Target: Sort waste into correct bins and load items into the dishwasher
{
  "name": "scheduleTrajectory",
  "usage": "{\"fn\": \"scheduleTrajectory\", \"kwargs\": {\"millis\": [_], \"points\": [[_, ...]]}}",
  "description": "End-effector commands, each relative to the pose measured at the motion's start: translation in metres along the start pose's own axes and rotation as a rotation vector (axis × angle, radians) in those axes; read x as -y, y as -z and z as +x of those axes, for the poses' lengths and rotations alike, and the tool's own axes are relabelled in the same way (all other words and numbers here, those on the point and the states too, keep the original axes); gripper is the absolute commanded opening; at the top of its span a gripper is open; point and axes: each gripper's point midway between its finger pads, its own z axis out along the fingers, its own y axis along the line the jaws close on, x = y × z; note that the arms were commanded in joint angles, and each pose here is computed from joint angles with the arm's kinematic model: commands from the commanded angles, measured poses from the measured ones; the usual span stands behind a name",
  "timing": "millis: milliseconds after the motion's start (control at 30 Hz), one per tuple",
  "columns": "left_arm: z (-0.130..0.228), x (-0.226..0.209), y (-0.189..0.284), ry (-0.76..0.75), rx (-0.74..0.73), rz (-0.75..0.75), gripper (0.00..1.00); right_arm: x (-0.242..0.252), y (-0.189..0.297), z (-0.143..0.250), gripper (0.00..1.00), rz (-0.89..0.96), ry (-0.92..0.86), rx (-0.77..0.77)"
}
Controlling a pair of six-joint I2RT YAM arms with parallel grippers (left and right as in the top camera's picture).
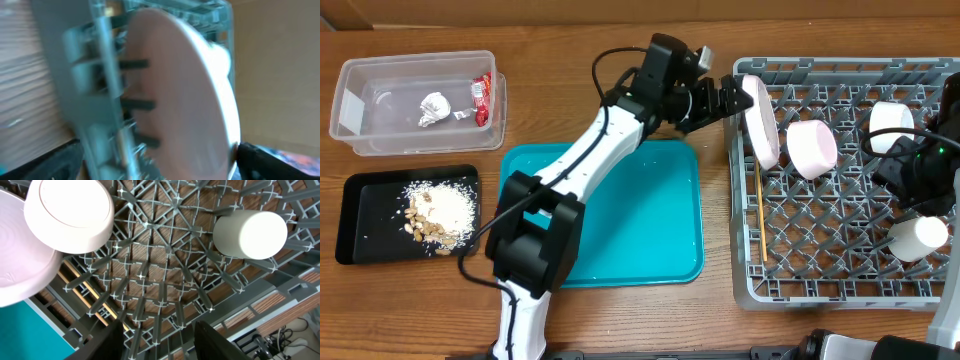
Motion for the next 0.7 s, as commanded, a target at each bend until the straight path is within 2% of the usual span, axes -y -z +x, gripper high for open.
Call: {"fn": "scheduleTrajectory", "kwargs": {"millis": [0,133,267,400,567,633,667], "points": [[-0.02,0.009,0.05,-0.188,0.135,-0.149,1.0,0.002,0.005,-0.002,0.49,0.002,-0.007,0.026],[-0.024,-0.004,0.101,-0.189,0.199,-0.323,1.0,0.002,0.005,-0.003,0.49,0.001,-0.007,0.028],[-0.019,-0.018,0.165,-0.111,0.245,-0.47,1.0,0.001,0.005,-0.003,0.5,-0.005,-0.006,0.029],[0.004,-0.049,0.228,0.021,0.237,-0.64,1.0,-0.006,0.005,-0.002,0.6,-0.044,0.015,0.021],[0.049,-0.098,0.296,0.253,0.152,-0.838,1.0,-0.04,0.01,0.004,0.61,-0.233,0.145,-0.005],[0.064,-0.113,0.317,0.344,0.118,-0.887,1.0,-0.064,0.017,0.011,0.61,-0.362,0.244,-0.019],[0.078,-0.131,0.348,0.439,0.1,-0.944,1.0,-0.089,0.023,0.024,0.61,-0.448,0.362,-0.032]]}}
